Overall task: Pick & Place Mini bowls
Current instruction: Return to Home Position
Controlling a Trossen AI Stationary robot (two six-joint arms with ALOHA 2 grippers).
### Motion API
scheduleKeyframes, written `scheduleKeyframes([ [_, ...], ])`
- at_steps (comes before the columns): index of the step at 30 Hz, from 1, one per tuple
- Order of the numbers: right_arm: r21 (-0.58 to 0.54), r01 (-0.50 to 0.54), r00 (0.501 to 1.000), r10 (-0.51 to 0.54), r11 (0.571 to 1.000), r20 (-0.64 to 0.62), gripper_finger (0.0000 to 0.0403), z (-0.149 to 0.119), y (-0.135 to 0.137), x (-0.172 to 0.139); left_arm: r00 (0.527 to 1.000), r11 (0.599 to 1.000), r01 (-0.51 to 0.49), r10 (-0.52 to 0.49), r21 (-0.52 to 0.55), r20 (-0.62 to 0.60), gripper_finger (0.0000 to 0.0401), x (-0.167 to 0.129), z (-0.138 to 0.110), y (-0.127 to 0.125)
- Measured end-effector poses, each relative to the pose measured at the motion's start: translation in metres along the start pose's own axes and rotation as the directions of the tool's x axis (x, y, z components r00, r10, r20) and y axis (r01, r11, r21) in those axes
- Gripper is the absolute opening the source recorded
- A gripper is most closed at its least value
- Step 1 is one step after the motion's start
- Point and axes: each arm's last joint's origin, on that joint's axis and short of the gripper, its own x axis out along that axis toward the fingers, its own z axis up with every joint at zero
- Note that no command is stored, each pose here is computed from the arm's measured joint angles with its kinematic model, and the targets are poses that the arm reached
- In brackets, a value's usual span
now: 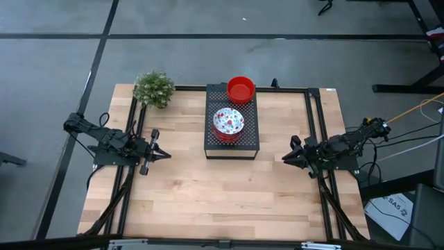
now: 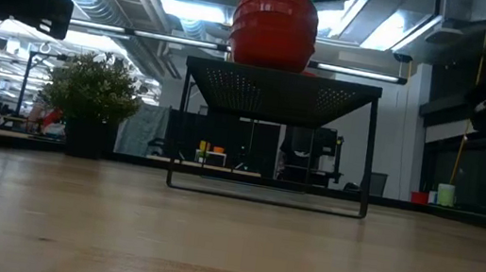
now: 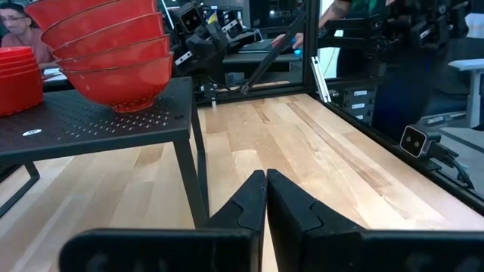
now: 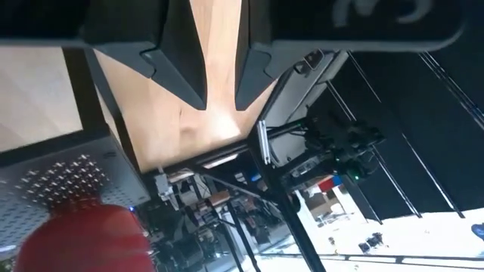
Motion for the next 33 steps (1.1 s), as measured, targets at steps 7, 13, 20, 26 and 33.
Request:
scheduleKeyframes([
  [7,0.001,-0.013,1.000,0.013,1.000,-0.009,0.0071,-0.0003,0.0004,0.0003,1.000,1.000,0.000,0.000,0.000,0.000,0.0013,0.0000,0.0000,0.0000],
  [13,0.000,-0.013,1.000,0.013,1.000,-0.009,0.0071,-0.0003,0.0004,0.0003,1.000,1.000,0.000,0.000,0.000,0.000,0.0007,0.0000,0.0000,0.0000],
  [20,0.000,-0.013,1.000,0.013,1.000,-0.009,0.0071,-0.0003,0.0004,0.0003,1.000,1.000,0.000,0.000,0.000,0.000,0.0009,0.0000,0.0000,0.0000],
  [26,0.001,-0.014,1.000,0.014,1.000,-0.008,0.0071,-0.0001,0.0005,0.0003,1.000,1.000,0.000,0.000,0.000,0.000,0.0013,0.0000,0.0000,0.0000],
  [33,0.002,-0.014,1.000,0.014,1.000,-0.008,0.0071,-0.0001,0.0005,0.0003,1.000,1.000,0.000,0.000,0.000,0.000,0.0009,0.0000,0.0000,0.0000],
])
